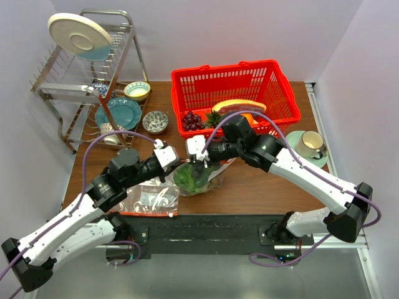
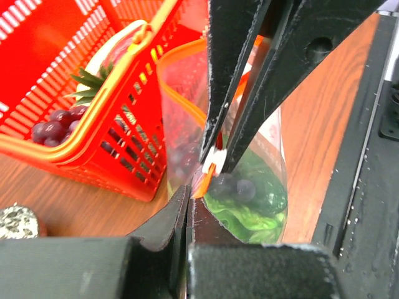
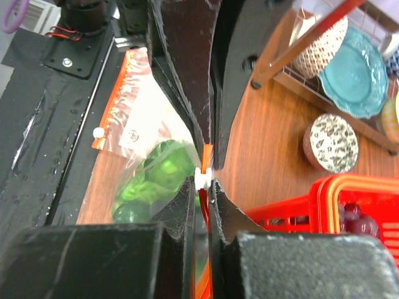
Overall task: Place the food in the zip-top bag and seal the zipper
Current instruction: Zip the zipper food storage bag at the center of the board.
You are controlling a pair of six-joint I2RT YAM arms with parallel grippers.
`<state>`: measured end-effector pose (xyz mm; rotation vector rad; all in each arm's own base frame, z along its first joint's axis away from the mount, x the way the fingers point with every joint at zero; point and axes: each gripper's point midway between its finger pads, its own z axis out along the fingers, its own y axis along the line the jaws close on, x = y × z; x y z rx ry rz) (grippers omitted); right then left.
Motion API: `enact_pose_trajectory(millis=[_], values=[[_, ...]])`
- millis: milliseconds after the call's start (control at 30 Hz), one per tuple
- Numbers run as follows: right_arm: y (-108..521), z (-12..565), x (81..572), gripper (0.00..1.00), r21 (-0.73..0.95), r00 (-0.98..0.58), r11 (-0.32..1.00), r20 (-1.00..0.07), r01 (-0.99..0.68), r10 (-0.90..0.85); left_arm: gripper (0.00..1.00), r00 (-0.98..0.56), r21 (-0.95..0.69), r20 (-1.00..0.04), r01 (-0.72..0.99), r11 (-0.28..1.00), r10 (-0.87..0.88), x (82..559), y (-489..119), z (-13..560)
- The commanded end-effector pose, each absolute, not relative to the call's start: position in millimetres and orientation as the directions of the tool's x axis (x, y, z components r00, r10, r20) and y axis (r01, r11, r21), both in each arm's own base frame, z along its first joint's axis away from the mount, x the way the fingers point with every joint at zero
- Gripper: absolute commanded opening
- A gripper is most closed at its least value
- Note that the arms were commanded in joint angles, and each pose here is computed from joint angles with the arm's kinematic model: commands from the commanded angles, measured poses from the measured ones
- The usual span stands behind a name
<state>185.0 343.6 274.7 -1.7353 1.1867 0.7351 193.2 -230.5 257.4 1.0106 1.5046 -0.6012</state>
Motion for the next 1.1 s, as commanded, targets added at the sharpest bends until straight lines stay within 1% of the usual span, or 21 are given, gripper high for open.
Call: enact_pose_trajectory(millis=[0,100,233,467,633,767,1067], values=[[309,278,182,0.0,-0.282,0.258,-0.029,-0.825,-0.959,-0.502,0.0,0.016,0.193,-0.964,0.723,0.663,0.264,218,-201,263],[300,277,179,0.0,-0.287,0.246,0.003,-0.827,-0.958,-0.505,0.0,0.021,0.192,-0.968,0.709,0.679,0.251,220,-199,265],[290,279,185,0.0,-0.309,0.224,0.09,-0.835,-0.947,-0.503,0.0,0.024,0.185,-0.971,0.705,0.684,0.238,221,-200,268],[284,278,181,0.0,-0.255,0.154,0.137,-0.85,-0.957,-0.504,0.0,0.006,0.169,-0.973,0.691,0.703,0.229,223,-198,268],[278,278,179,0.0,-0.2,0.075,0.195,-0.856,-0.96,-0.512,0.0,-0.046,0.161,-0.969,0.623,0.766,0.241,233,-186,260],[272,277,171,0.0,-0.139,0.005,0.234,-0.868,-0.962,-0.496,0.0,-0.122,0.165,-0.953,0.558,0.814,0.277,244,-175,247],[241,260,159,0.0,-0.098,-0.091,0.335,-0.858,-0.937,-0.506,0.0,-0.205,0.17,-0.938,0.43,0.887,0.279,260,-153,234]])
